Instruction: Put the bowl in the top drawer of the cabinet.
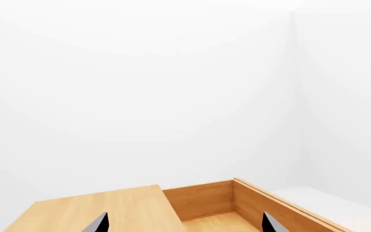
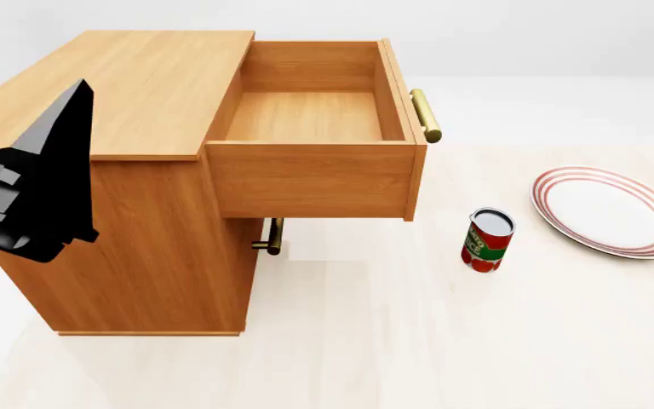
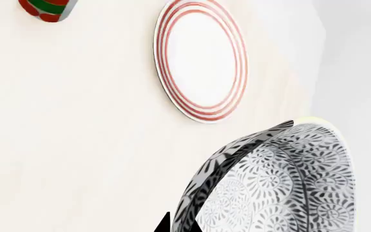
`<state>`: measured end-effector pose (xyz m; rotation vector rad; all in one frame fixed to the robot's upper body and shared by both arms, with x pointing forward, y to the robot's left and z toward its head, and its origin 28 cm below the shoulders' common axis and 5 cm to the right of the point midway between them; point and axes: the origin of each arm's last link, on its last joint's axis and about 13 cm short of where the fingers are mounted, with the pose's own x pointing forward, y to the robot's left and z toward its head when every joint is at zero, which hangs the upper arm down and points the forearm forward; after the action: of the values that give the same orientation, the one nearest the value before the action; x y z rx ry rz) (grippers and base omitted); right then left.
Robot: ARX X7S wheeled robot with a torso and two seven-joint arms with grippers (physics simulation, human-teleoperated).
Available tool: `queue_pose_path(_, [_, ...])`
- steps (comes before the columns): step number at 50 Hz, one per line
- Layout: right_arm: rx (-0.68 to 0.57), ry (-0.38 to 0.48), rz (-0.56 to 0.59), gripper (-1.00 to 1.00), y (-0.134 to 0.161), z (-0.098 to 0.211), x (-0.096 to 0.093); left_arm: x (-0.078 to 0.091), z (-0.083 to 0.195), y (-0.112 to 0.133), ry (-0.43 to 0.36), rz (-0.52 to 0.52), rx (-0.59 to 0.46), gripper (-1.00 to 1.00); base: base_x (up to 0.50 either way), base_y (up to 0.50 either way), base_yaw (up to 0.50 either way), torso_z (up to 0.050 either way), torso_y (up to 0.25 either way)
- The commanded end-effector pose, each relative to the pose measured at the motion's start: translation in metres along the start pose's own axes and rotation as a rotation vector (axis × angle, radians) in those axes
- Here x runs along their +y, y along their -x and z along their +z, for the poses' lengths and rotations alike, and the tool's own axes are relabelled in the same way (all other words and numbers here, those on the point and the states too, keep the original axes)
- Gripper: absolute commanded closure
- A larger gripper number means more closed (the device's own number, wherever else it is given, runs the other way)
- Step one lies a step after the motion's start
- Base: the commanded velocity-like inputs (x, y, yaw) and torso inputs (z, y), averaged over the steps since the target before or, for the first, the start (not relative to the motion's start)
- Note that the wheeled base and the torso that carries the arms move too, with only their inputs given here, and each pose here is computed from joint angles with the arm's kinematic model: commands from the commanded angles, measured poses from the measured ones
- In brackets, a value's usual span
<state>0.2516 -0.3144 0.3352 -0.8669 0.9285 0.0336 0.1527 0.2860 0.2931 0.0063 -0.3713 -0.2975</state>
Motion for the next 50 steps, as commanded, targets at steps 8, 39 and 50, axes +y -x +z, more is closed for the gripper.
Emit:
queue_pose_path(8, [-0.189,0.273,-0.086,1.00,0.042,0.112,-0.050,0.001,0.000,0.005,0.002,0.013,0.006,-1.00,0.00,0.00,0.00,0.000,0.000])
queue_pose_path(39, [-0.508,0.587,-0.061,1.00,0.083,0.245,-0.039,0.006,-0.002,0.007,0.012,0.040,0.003,-1.00,0.00,0.00,0.00,0.000,0.001])
queue_pose_path(50, [-0.588,0.660,-0.029,1.00,0.090,0.266,-0.022,0.008,-0.001,0.006,0.013,0.048,-0.005,-1.00,0.00,0.00,0.00,0.000,0.000])
